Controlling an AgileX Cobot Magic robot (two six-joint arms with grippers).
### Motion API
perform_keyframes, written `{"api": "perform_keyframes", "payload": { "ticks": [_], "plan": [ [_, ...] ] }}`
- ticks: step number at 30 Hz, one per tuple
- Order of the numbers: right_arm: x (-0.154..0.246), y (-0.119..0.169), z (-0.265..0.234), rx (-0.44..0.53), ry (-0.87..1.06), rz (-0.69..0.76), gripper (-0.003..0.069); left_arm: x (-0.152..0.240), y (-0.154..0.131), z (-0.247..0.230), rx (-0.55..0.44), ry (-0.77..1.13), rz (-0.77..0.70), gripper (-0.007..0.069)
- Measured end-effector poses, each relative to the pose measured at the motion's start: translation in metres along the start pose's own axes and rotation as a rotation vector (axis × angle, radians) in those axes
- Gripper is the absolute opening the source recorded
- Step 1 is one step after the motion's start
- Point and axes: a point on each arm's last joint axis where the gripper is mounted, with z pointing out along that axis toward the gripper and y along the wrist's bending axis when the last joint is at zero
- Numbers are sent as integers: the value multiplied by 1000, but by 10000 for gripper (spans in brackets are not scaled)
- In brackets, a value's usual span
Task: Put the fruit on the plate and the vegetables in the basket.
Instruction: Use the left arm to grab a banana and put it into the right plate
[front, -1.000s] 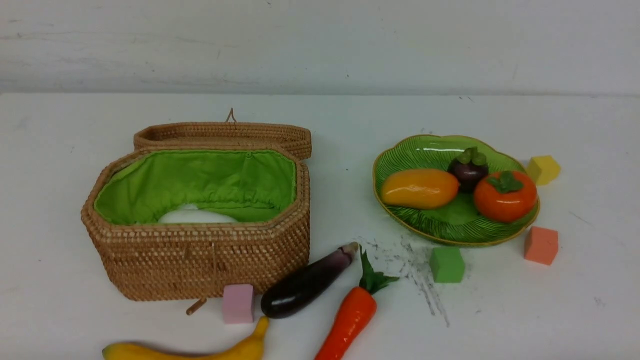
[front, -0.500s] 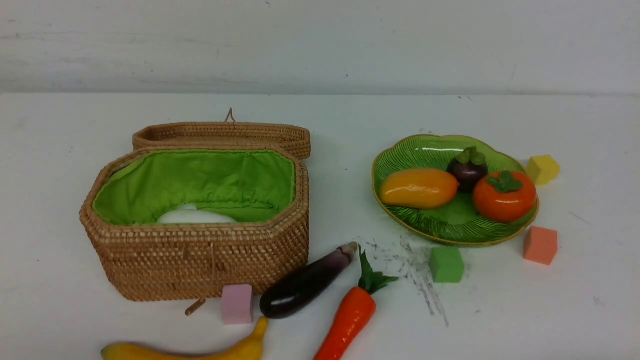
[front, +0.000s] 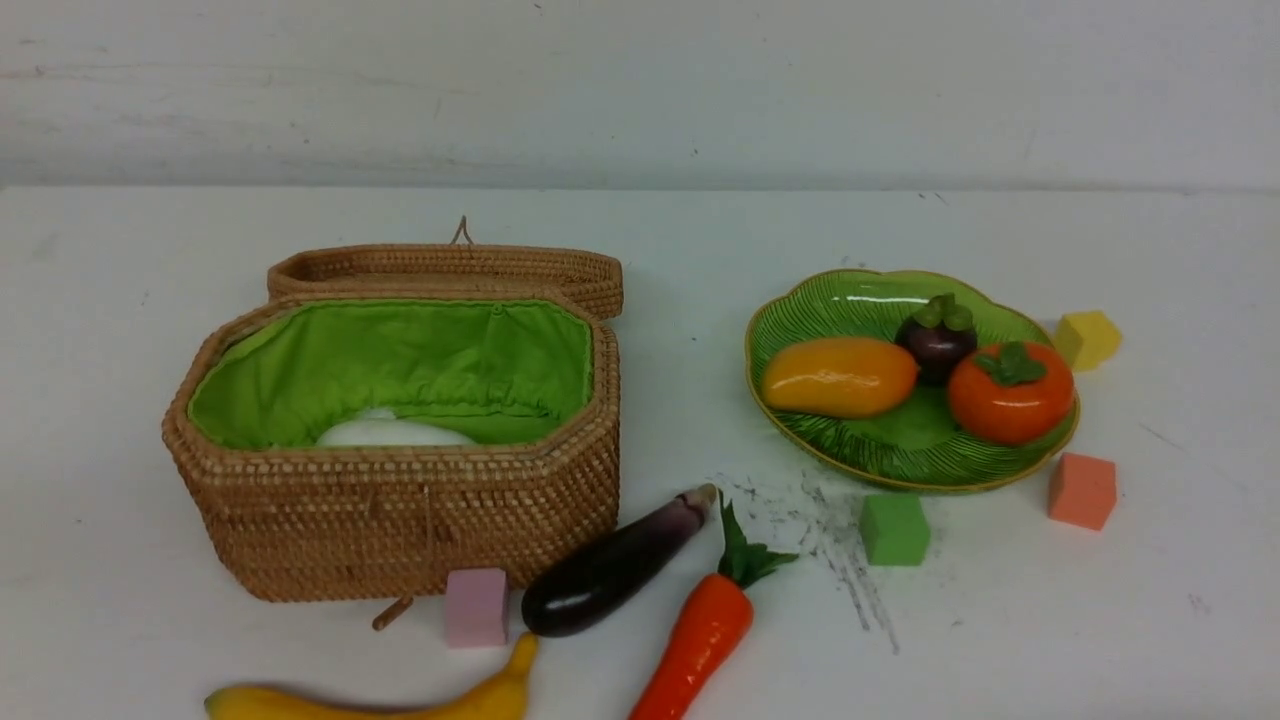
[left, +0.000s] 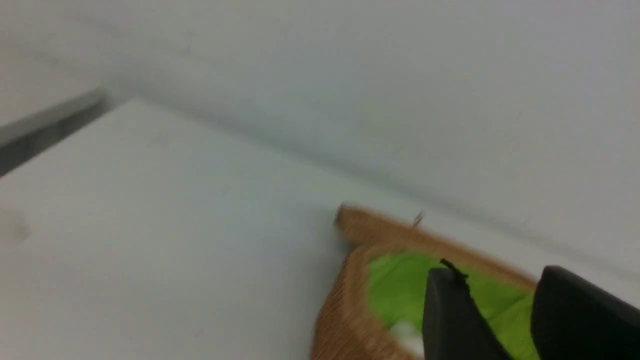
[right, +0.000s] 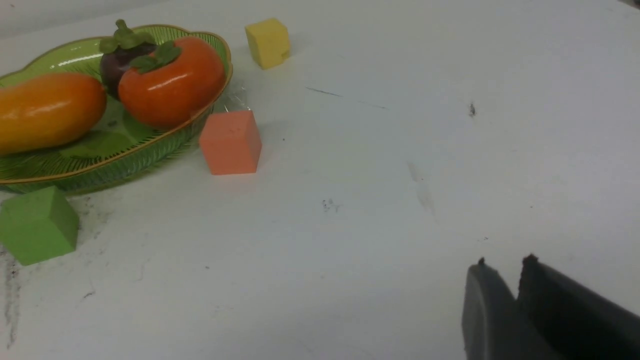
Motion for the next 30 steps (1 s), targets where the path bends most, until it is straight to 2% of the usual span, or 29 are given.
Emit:
{"api": "perform_keyframes", "payload": {
  "ticks": [4,8,11,13,16,22,26,30],
  "plan": [
    [0,0,0,0,0,-1,109,5,1,35,-76,129,104,239],
    [0,0,0,0,0,-1,109,15,-1,63,-108,259,37,239],
    [0,0,0,0,0,-1,111,25,-4,91,-193,492,-85,239],
    [0,0,0,0,0,-1,114,28,-10,111,-219,666,-56,239],
    [0,0,0,0,0,-1,120,28,-22,130,-128,869,63,239],
    [0,0,0,0,0,-1,127,44,-48,152,196,1128,135,239],
    [0,0,0,0,0,-1,132,62,-70,153,358,1202,264,239],
    [0,0,0,0,0,-1,139,79,-99,140,469,1241,449,242]
  ]
}}
